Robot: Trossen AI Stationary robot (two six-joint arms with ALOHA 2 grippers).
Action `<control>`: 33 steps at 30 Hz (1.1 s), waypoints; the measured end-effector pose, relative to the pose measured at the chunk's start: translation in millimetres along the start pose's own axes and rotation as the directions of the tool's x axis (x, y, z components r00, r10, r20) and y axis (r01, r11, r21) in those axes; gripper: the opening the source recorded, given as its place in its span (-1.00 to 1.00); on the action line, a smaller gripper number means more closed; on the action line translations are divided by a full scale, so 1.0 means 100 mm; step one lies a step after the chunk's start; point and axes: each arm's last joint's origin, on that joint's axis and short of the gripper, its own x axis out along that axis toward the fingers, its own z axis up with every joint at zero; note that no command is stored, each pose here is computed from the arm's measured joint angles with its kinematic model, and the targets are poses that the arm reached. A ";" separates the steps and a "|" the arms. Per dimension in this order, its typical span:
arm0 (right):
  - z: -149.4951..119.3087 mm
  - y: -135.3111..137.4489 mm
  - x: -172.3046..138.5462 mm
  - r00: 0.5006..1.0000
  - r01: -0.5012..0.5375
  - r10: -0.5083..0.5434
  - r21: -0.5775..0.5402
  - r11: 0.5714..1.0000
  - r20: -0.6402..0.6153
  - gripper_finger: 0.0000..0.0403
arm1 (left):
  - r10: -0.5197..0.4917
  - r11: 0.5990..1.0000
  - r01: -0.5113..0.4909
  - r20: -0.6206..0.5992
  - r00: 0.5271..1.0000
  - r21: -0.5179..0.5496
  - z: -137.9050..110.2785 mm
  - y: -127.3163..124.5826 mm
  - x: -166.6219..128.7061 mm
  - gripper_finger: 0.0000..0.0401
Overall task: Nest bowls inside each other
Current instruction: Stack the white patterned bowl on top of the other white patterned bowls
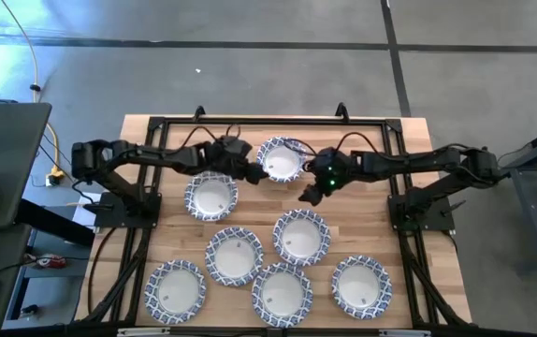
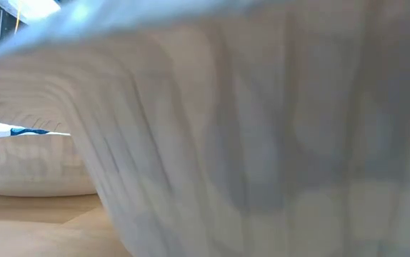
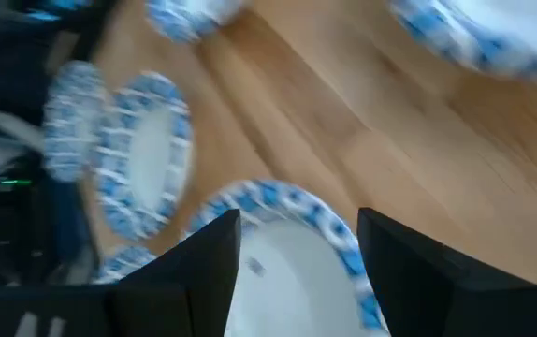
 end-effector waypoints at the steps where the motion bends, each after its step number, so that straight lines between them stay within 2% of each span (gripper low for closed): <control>1: 0.02 0.02 0.00 0.999 -0.032 0.032 -0.020 0.999 0.015 0.02 | -0.002 1.000 0.002 0.000 1.000 0.004 0.03 0.02 -0.01 -0.21; 5: 0.09 0.10 -0.01 0.989 -0.135 0.141 -0.090 0.987 0.053 0.02 | 0.005 1.000 -0.005 0.002 1.000 0.011 0.12 0.12 -0.04 -0.21; 10: 0.13 0.17 -0.06 0.973 -0.209 0.221 -0.154 0.966 0.068 0.02 | 0.051 0.999 -0.051 -0.003 0.999 0.005 0.24 0.28 -0.09 -0.21; 16: 0.17 0.27 -0.15 0.938 -0.303 0.334 -0.247 0.921 0.095 0.02 | 0.114 0.993 -0.114 0.010 0.993 -0.021 0.36 0.46 -0.16 -0.21; 24: 0.26 0.39 -0.34 0.877 -0.362 0.440 -0.334 0.870 0.196 0.02 | 0.157 0.985 -0.156 0.017 0.987 -0.080 0.44 0.63 -0.16 -0.21; 33: 0.36 0.48 -0.58 0.785 -0.396 0.544 -0.434 0.809 0.297 0.02 | 0.155 0.979 -0.157 -0.030 0.987 -0.127 0.40 0.75 0.02 -0.21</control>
